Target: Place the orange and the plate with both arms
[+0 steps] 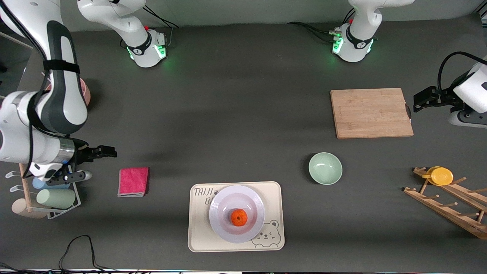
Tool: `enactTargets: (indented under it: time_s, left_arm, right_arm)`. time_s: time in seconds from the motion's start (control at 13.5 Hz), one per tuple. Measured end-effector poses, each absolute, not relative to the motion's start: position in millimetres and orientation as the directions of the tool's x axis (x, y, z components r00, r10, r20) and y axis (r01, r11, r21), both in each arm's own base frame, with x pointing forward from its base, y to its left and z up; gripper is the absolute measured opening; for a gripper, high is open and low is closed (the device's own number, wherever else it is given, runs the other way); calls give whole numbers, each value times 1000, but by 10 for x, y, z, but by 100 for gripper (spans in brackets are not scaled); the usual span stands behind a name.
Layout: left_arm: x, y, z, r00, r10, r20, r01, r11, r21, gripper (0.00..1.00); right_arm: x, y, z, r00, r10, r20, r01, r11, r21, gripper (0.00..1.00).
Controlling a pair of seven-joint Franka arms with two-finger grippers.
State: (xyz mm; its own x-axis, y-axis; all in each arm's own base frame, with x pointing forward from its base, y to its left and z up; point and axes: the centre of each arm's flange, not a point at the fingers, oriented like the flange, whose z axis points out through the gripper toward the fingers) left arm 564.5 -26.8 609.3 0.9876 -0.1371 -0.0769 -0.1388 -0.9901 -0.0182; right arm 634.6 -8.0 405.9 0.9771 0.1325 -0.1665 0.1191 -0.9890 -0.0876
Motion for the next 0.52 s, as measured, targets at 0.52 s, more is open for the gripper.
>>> enactTargets:
  time_s: [0.52]
  left_arm:
    - [5644, -271, 6092, 987, -138, -77, -139, -990, -18, 100]
  right_arm:
    - [6152, -146, 4787, 970, 136, -203, 134, -991, -19, 100]
